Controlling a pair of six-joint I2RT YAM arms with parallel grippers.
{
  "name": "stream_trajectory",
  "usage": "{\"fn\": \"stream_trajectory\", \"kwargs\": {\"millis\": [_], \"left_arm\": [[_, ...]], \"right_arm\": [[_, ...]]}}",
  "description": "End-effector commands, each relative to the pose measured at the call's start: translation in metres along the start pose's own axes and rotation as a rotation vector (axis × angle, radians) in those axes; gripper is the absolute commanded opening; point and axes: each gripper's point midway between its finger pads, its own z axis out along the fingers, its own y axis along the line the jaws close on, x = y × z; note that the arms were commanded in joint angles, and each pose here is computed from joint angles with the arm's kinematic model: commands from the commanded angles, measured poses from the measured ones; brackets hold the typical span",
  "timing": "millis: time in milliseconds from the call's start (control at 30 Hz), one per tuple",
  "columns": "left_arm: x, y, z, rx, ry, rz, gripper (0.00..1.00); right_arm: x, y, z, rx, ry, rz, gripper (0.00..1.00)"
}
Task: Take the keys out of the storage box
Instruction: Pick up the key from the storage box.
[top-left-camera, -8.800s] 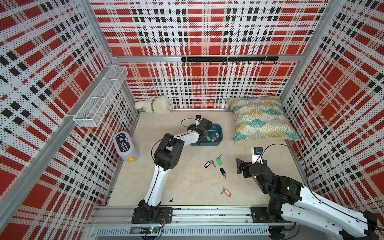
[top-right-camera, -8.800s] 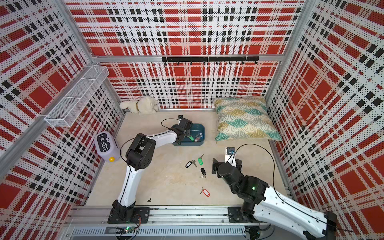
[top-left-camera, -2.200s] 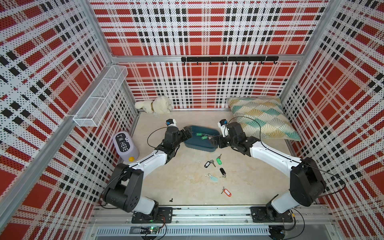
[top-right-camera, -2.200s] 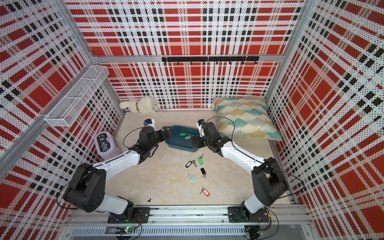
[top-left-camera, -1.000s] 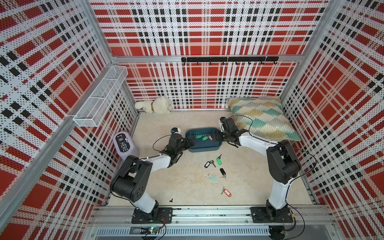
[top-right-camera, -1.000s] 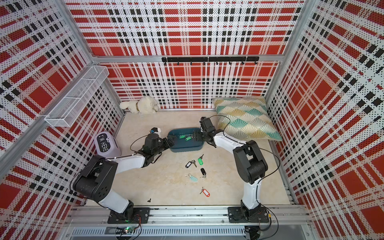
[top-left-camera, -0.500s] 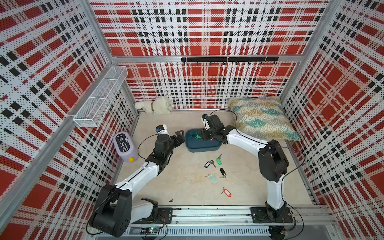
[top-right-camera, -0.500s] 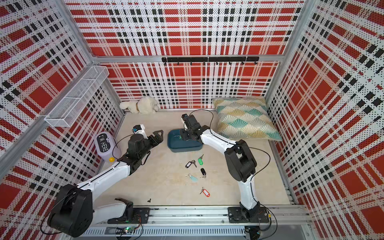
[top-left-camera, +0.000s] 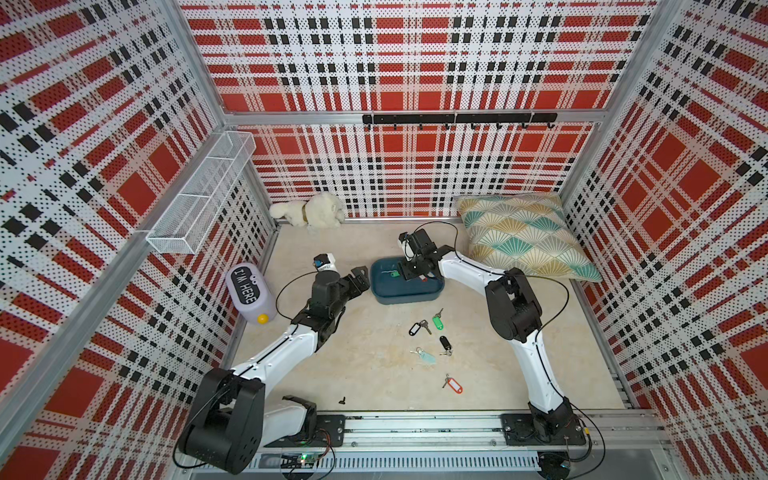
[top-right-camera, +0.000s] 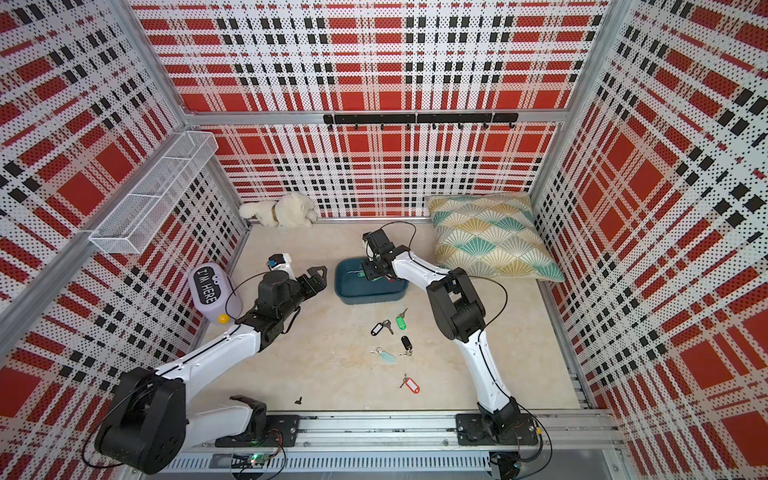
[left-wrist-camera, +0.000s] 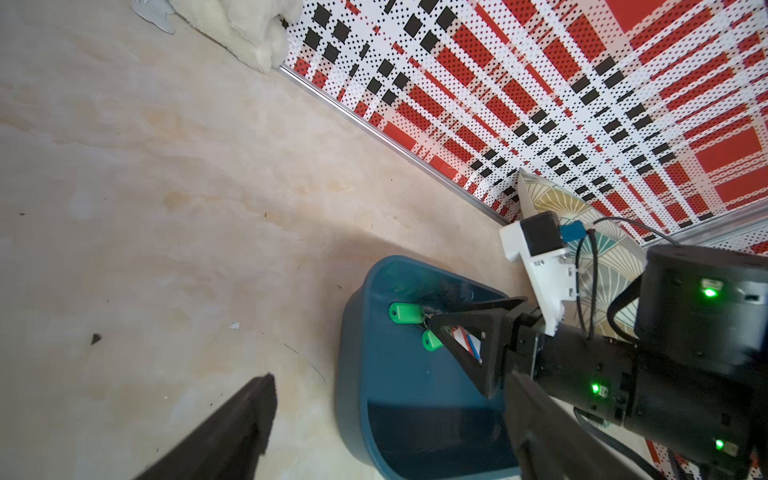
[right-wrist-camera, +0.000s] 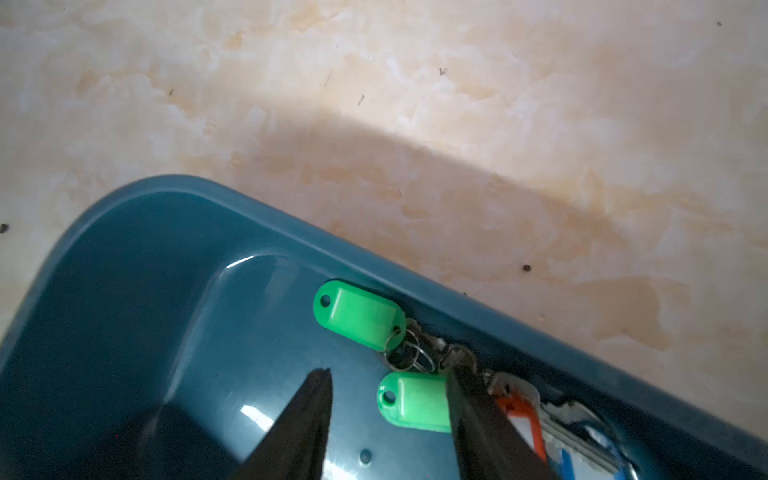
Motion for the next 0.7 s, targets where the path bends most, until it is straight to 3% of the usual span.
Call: {"fn": "stream_trajectory", "kwargs": {"millis": [0, 400, 667], "left_arm": [[-0.003, 0.006, -0.003, -0.02, -0.018, 0.018, 0.92], [-0.004, 0.013, -0.002, -0.039, -0.019, 0.018, 0.92], [-0.007, 0.013, -0.004, -0.042, -0.026, 0.015, 0.92]], "right_arm": [[0.001, 0.0, 0.011, -0.036, 0.017, -0.005, 0.45], [0.013, 0.0, 0.03, -0.056, 0.06, -0.008, 0.31], [0.002, 0.002, 0.021, -0.059, 0.034, -0.022, 0.08]]}}
